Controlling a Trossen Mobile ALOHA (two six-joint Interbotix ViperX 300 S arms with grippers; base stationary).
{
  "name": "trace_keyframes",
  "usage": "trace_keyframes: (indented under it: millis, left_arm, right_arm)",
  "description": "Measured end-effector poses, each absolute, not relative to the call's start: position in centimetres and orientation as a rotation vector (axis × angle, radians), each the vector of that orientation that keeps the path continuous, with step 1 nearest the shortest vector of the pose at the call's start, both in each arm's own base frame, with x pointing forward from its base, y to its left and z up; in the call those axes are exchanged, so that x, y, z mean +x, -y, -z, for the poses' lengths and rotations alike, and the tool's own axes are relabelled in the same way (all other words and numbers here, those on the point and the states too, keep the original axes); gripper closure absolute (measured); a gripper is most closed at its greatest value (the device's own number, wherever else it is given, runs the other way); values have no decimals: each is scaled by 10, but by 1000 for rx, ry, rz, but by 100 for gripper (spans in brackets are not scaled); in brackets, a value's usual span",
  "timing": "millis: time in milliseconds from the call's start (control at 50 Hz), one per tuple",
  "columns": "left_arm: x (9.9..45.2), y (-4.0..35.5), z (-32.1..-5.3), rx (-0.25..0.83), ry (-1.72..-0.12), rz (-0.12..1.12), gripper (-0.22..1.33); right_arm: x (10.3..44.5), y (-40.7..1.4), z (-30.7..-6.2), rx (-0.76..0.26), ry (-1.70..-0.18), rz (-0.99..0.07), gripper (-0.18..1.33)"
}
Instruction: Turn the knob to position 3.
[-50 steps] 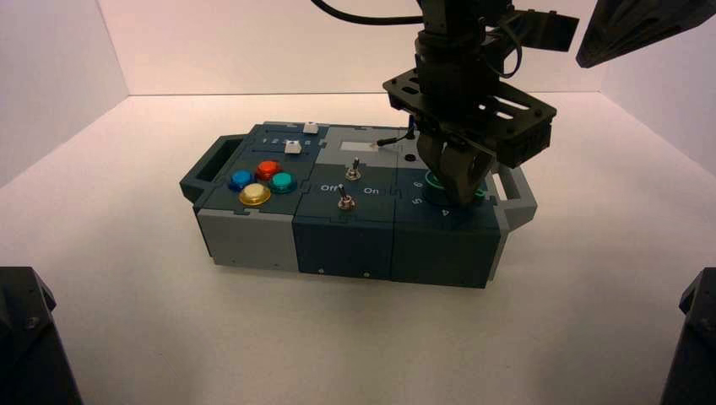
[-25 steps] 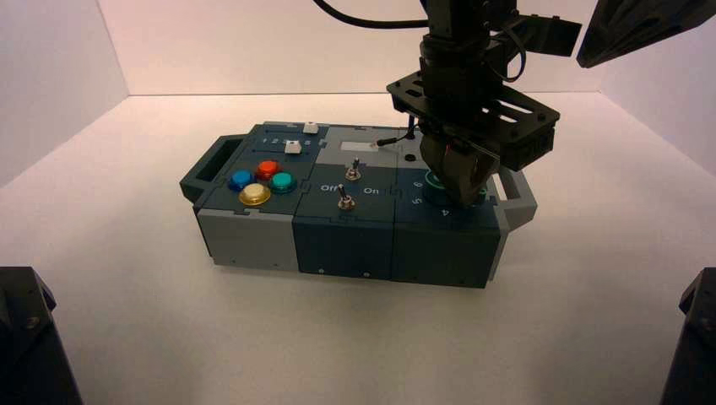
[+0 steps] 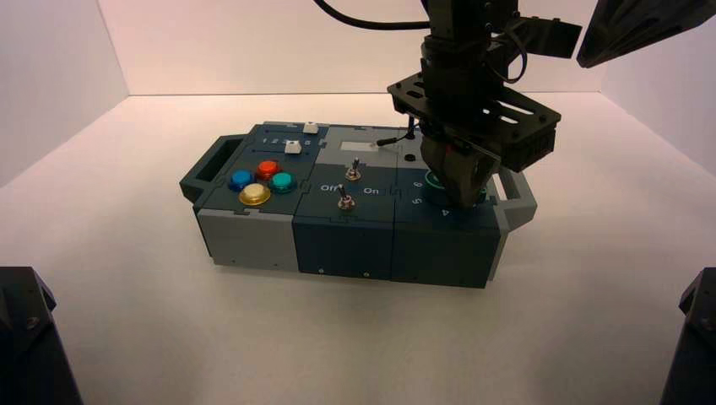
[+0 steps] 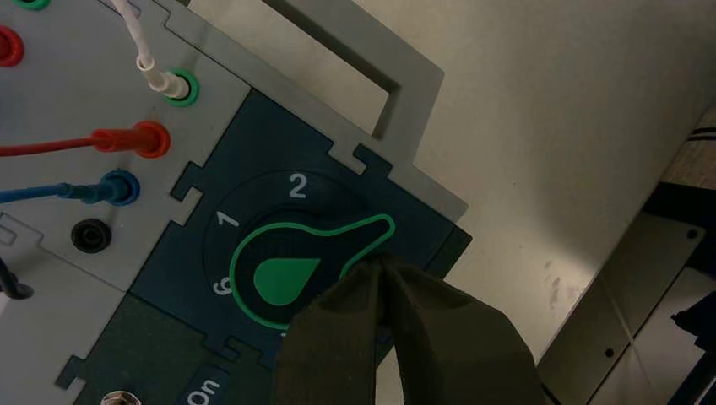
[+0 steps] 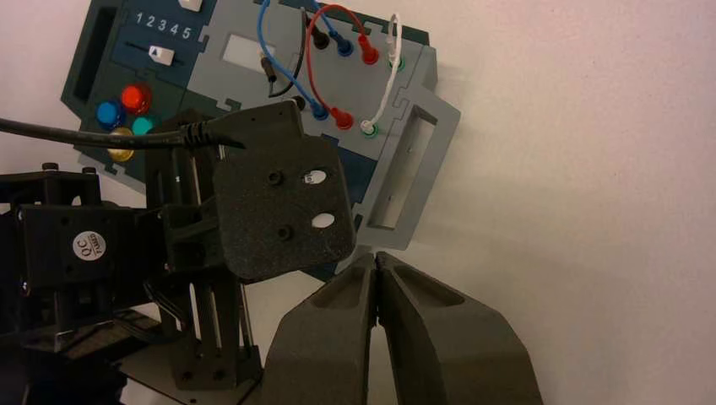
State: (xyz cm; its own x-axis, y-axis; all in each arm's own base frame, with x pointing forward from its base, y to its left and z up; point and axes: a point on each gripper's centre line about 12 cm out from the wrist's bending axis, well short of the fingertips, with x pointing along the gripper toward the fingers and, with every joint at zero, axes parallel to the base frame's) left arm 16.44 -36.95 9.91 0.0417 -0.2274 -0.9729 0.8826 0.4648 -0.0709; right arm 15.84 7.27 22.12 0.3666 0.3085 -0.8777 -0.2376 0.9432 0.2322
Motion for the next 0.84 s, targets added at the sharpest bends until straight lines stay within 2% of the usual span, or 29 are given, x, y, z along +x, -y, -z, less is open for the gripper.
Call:
trace_keyframes:
  millis: [460,840]
  left_arm:
    - [149,338,-120,649,-1242,949,128]
    - [142,322,-125,632,-1247,936,128]
  right_arm:
    - [158,-73,-222,62,-1138,-357,129]
    - [158,-73,-226,54,-1122,-366,129]
